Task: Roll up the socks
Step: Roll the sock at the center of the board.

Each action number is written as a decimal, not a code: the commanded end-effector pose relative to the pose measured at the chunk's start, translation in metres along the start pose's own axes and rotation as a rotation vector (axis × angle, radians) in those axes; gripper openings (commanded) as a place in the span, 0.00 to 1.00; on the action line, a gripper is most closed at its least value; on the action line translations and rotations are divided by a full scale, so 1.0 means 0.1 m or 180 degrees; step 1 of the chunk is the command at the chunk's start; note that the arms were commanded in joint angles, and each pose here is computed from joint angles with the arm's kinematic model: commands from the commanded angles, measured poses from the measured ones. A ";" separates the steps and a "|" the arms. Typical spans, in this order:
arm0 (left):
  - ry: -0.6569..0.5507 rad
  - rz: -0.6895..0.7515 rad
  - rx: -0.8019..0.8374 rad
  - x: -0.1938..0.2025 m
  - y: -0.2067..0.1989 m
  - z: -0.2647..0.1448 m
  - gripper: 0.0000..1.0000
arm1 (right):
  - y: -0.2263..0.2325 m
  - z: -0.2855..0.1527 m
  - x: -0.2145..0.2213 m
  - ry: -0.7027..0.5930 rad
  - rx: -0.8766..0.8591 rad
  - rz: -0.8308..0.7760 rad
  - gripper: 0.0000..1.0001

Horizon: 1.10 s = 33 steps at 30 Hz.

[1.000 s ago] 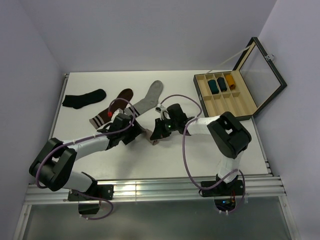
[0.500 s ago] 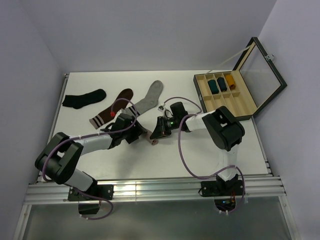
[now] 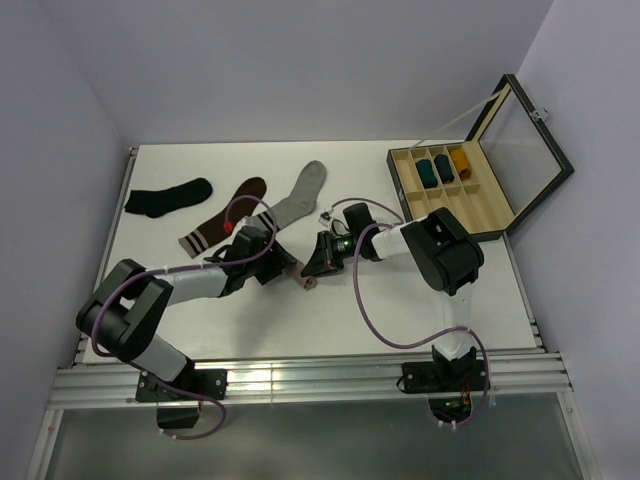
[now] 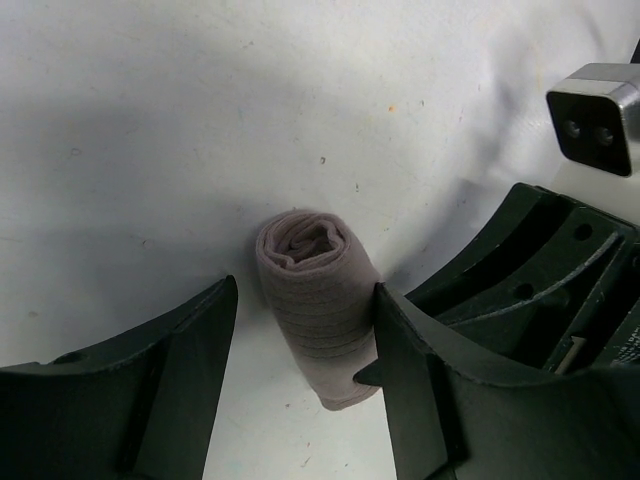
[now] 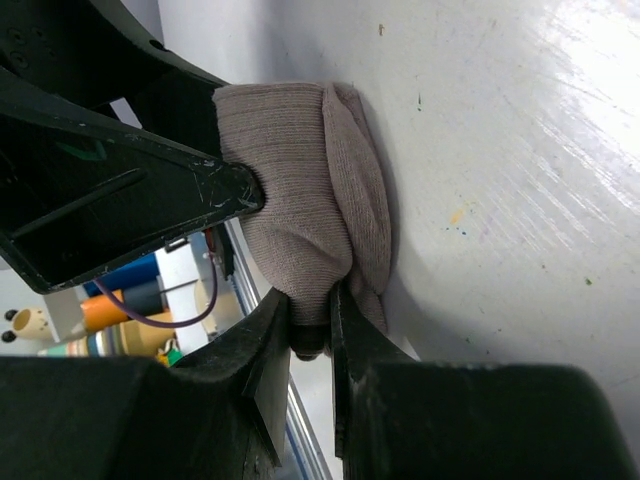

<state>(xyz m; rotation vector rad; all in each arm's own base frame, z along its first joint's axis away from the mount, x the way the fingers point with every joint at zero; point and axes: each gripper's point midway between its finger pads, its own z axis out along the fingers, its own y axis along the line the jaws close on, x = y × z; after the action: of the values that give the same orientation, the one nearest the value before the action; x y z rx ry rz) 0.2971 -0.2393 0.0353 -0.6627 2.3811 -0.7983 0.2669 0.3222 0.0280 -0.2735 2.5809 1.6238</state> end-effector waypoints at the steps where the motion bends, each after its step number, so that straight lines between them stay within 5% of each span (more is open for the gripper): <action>1: 0.0050 -0.0003 -0.0118 0.03 0.08 0.07 0.63 | -0.42 0.07 0.17 0.0071 0.0429 0.0403 0.00; 5: 0.0076 -0.0014 -0.0229 0.05 0.12 0.12 0.60 | -0.51 0.07 0.18 0.0053 0.0507 0.0462 0.00; 13: 0.0124 0.0001 -0.0481 0.10 0.27 0.17 0.32 | -0.53 0.01 0.11 -0.0050 0.0691 0.0315 0.08; 17: 0.0193 0.0104 -0.0584 0.13 0.30 0.17 0.18 | -0.35 -0.10 -0.04 -0.0320 0.0768 -0.0166 0.19; 20: 0.0259 0.0222 -0.0683 0.15 0.32 0.16 0.13 | -0.22 -0.21 -0.13 -0.0581 0.1019 -0.0638 0.36; 28: 0.0365 0.0499 -0.0829 0.12 0.25 0.09 0.10 | 0.00 -0.40 -0.23 -0.1200 0.1939 -0.1758 0.50; 33: 0.0402 0.0623 -0.0950 0.09 0.27 0.05 0.10 | 0.35 -0.47 -0.18 -0.1568 0.2060 -0.2404 0.61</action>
<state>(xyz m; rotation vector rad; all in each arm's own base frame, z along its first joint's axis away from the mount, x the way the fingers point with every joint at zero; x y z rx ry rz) 0.3043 -0.2494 0.0331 -0.5584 2.5458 -0.6132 0.2589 0.3101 0.0593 -0.6007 2.2376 0.6968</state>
